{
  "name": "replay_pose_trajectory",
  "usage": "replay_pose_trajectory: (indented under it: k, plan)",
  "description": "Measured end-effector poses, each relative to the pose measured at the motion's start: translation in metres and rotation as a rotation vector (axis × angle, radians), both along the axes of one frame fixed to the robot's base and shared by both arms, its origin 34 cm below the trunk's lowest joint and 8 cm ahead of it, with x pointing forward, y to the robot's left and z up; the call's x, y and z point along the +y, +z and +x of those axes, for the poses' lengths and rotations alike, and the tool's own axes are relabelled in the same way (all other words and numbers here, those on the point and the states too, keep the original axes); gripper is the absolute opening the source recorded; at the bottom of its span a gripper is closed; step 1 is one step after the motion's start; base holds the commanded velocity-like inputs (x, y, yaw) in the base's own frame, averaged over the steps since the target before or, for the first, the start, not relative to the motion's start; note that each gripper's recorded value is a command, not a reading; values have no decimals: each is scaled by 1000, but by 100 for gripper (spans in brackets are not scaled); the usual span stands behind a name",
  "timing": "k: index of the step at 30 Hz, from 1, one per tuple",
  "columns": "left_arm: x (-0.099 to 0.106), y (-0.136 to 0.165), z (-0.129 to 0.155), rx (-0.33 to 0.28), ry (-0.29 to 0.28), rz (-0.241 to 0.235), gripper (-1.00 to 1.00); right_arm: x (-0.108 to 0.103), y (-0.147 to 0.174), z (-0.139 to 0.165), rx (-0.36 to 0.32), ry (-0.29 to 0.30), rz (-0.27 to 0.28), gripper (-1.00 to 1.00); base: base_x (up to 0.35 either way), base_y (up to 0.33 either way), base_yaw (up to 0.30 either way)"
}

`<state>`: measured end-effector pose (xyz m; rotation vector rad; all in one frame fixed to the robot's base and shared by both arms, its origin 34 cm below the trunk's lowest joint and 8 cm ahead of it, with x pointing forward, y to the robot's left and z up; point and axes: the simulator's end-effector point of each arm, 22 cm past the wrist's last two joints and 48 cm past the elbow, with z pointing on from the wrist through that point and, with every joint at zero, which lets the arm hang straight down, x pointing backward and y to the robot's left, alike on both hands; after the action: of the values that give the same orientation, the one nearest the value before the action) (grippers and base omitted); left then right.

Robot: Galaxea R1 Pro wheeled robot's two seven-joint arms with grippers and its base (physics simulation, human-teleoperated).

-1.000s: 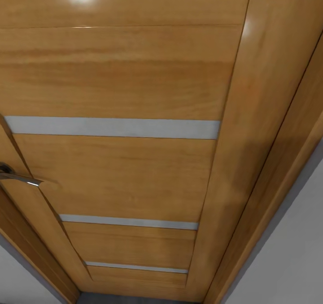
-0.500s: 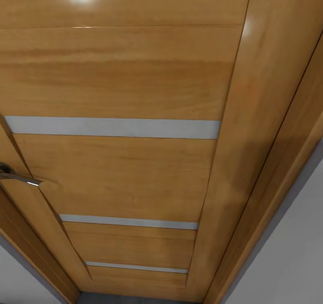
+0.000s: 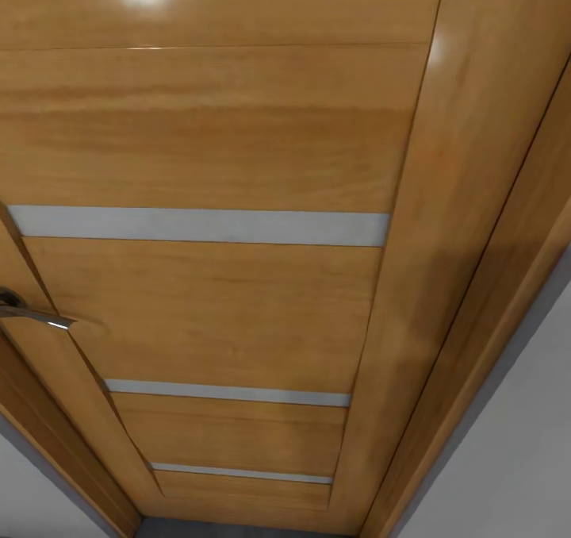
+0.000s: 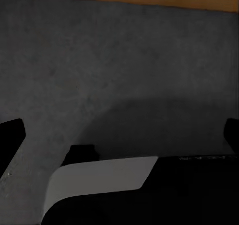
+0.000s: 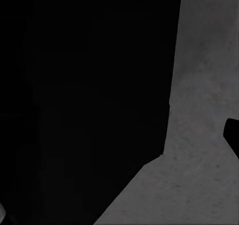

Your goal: Move the two storage containers from the living room to the garage. In the garage, place one container on the floor and stack the other container on top of it (either order is fine).

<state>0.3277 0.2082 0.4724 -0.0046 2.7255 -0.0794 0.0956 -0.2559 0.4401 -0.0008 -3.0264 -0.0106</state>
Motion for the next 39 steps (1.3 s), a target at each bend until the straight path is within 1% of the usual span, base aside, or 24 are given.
replay_pose_trajectory:
  k: [1, 2, 3, 8, 9, 12, 13, 14, 16, 17, 21, 22, 23, 27, 28, 31, 32, 38, 39]
  plan:
    - [1, 9, 16, -30, 2, 0, 100, 0, 0, 3, -6, -1, -1, 100, 0, 0, 0]
    - [4, 27, 33, -77, 6, -1, 100, -1, -1, 7, -15, -2, -2, 100, 0, 0, 0]
    - [5, 38, 39, -103, 9, -3, 100, -1, -1, 9, -18, -2, -2, 100, 0, 0, 0]
    - [11, 100, 49, -224, 14, -15, 100, 0, -1, 14, -29, -4, -2, 100, 0, 0, 0]
    - [13, 124, 53, -271, 9, -21, 100, 1, -2, 17, -34, -5, -1, 100, 0, 0, 0]
    - [13, 159, 65, -345, -19, -43, 100, 1, -2, 21, -43, -5, -1, 100, 0, 0, 0]
    - [10, 177, 71, -384, -49, -69, 100, 1, -2, 24, -49, -6, -1, 100, 0, 0, 0]
    - [7, 185, 74, -399, -66, -85, 100, 1, -2, 25, -51, -6, -1, 100, 0, 0, 0]
    - [7, 196, 76, -420, -87, -112, 100, 0, -3, 27, -54, -6, -2, 100, 0, 0, 0]
    - [11, 200, 77, -428, -91, -120, 100, 0, -3, 28, -56, -6, -3, 100, 0, 0, 0]
    - [37, 213, 77, -451, -91, -153, 100, -1, -3, 31, -59, -5, -5, 100, 0, 0, 0]
    - [45, 218, 74, -455, -103, -184, 100, -2, -3, 32, -60, -4, -7, 100, 0, 0, 0]
    - [46, 220, 72, -453, -110, -205, 100, -2, -3, 32, -61, -4, -8, 100, 0, 0, 0]
    - [41, 227, 63, -440, -138, -296, 100, -5, -3, 34, -64, -3, -12, 100, 0, 0, 0]
    - [37, 231, 61, -443, -143, -334, 100, -5, -3, 36, -67, -3, -13, 100, 0, 0, 0]
    - [35, 239, 61, -460, -137, -387, 100, -5, -3, 40, -75, -3, -13, 100, 0, 0, 0]
    - [34, 246, 62, -476, -131, -422, 100, -4, -3, 42, -79, -3, -12, 100, 0, 0, 0]
    - [28, 267, 64, -526, -139, -525, 100, -3, -4, 47, -87, 0, -14, 100, 0, 0, 0]
    - [27, 269, 65, -532, -140, -532, 100, -4, -4, 48, -89, 0, -14, 100, 0, 0, 0]
